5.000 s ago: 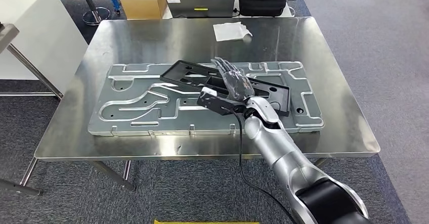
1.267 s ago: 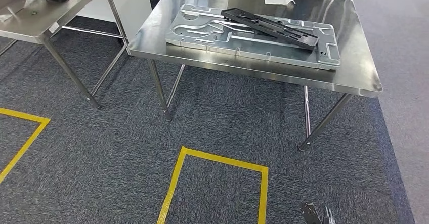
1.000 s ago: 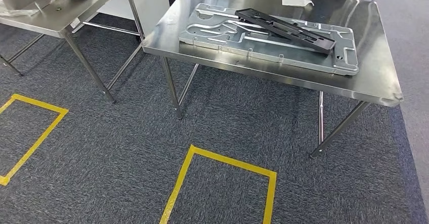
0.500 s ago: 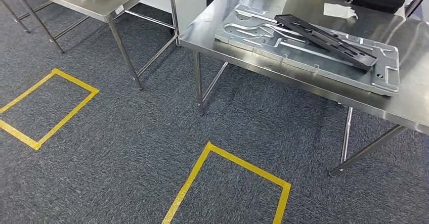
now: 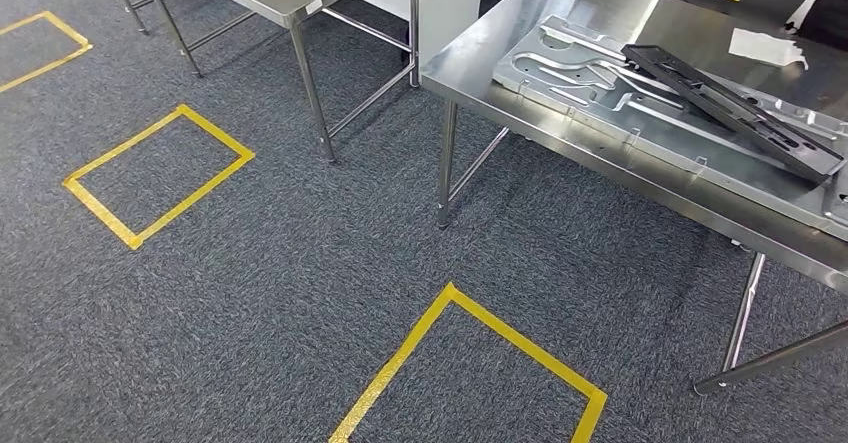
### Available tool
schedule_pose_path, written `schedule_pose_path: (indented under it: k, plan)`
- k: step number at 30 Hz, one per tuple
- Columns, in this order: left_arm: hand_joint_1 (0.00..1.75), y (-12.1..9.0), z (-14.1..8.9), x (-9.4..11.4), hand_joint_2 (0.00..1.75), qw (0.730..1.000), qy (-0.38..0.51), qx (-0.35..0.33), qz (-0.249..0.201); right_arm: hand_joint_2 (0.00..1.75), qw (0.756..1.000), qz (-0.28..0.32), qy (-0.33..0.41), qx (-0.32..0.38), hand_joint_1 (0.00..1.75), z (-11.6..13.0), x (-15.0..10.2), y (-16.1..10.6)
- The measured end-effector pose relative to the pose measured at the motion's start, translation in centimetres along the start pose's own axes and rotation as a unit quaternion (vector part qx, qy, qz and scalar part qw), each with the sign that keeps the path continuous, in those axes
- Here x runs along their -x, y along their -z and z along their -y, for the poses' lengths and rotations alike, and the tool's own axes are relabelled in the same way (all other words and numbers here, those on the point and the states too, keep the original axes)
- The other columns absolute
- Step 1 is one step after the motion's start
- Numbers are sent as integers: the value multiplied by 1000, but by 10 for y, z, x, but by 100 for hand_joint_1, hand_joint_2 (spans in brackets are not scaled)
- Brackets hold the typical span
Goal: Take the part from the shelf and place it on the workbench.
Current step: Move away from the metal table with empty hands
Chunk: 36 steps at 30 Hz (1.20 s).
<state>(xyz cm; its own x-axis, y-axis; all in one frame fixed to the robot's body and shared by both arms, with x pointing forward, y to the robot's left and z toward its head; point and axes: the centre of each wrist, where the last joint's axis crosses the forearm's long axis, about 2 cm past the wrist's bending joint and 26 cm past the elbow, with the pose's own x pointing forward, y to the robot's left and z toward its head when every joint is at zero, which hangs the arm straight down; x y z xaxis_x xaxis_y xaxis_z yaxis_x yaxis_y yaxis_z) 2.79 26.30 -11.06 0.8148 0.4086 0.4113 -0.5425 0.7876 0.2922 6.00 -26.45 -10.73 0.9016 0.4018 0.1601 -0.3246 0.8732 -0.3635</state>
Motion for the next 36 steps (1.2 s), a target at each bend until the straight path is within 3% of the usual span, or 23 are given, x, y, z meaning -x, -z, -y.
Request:
schedule_pose_path:
  k: [36]
  plan:
    - [0,-3,5,0,0,999,-13,-29,-22,0,997,39,-63,-14,0,-15,-17,-6]
